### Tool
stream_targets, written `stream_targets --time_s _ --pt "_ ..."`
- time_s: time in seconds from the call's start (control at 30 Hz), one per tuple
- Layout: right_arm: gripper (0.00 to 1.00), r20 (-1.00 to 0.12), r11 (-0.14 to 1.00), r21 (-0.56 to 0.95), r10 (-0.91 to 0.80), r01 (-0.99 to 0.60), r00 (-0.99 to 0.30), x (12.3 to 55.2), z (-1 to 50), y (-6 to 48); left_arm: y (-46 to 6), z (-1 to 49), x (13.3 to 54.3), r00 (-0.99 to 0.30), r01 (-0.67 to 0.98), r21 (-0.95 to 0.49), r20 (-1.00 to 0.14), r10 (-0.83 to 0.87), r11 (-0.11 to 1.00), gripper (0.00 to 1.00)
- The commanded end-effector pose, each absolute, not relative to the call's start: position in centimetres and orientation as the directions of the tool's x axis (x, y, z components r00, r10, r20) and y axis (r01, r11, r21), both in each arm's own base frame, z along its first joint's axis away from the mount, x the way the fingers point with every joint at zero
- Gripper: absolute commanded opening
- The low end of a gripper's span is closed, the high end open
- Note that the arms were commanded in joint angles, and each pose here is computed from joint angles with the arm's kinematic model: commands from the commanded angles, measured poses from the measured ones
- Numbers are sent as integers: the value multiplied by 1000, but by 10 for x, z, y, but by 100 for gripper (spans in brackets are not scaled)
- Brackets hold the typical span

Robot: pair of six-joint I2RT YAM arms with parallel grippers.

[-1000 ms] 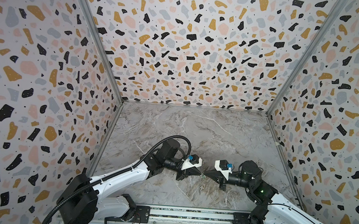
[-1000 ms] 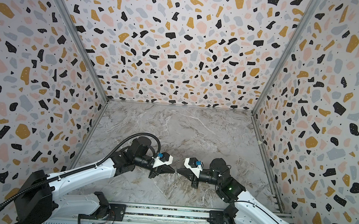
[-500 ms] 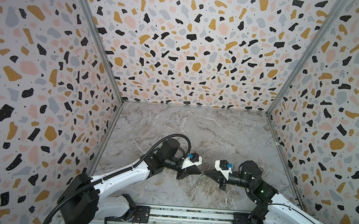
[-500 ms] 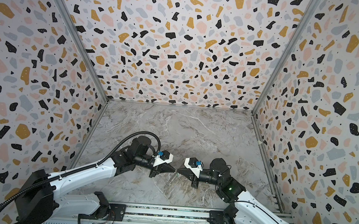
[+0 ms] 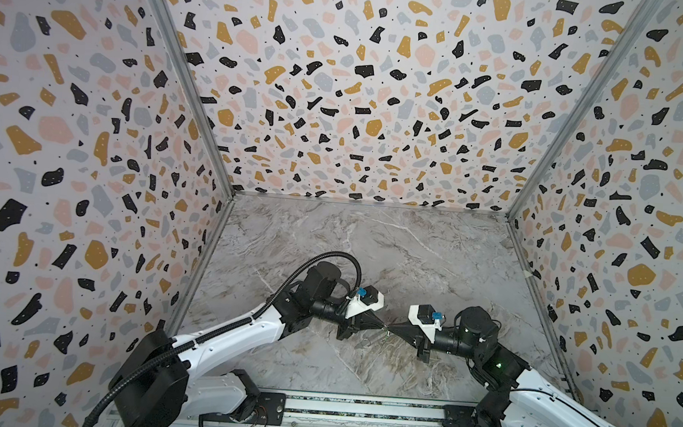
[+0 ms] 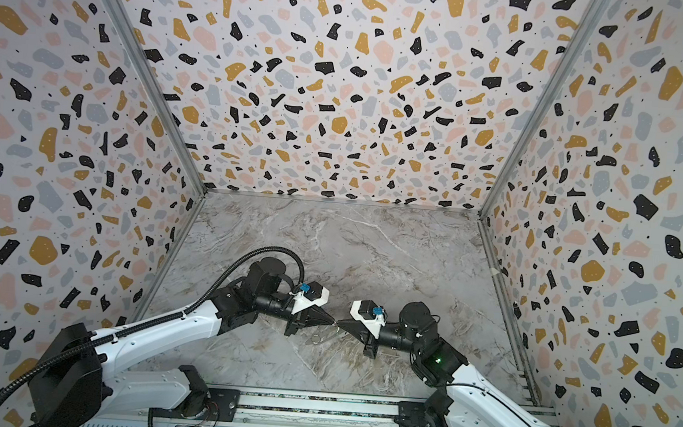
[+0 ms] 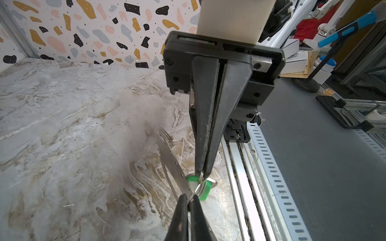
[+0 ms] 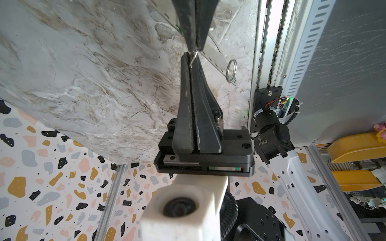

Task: Attach keys to a key ring
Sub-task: Insert the key into the keyring.

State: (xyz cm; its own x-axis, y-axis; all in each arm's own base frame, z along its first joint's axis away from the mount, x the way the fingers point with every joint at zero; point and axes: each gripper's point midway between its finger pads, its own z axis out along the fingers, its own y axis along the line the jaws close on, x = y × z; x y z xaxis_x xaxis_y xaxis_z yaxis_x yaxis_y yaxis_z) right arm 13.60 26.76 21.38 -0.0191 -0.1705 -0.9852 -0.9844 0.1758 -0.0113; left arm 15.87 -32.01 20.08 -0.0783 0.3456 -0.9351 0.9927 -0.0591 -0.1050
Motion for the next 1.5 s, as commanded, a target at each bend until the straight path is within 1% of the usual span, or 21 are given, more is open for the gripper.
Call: stream_targets --time_s 0.0,0.63,0.83,0.87,0.97,1.33,1.47 --pt "0 -990 129 -40 -142 -991 21 127 230 270 -323 222 174 -32 999 -38 -959 282 -16 0" --pt "0 -989 127 -44 -143 -991 26 125 230 270 -320 222 193 -77 995 -56 -960 268 84 0" --pt "0 -989 135 -41 -148 -990 21 126 227 270 -316 225 200 -97 989 -66 -965 244 132 0" --pt "0 -989 135 -42 -148 -990 22 126 227 271 -316 231 202 -80 989 -49 -972 219 141 0" --pt "0 -989 143 -47 -147 -989 25 127 227 270 -312 238 206 -85 984 -53 -978 189 169 0" --pt "0 -989 170 -44 -147 -984 19 131 229 270 -310 240 200 -79 986 -50 -980 185 156 0" --pt "0 -989 173 -47 -146 -984 22 132 230 269 -306 236 199 -81 983 -47 -978 190 176 0"
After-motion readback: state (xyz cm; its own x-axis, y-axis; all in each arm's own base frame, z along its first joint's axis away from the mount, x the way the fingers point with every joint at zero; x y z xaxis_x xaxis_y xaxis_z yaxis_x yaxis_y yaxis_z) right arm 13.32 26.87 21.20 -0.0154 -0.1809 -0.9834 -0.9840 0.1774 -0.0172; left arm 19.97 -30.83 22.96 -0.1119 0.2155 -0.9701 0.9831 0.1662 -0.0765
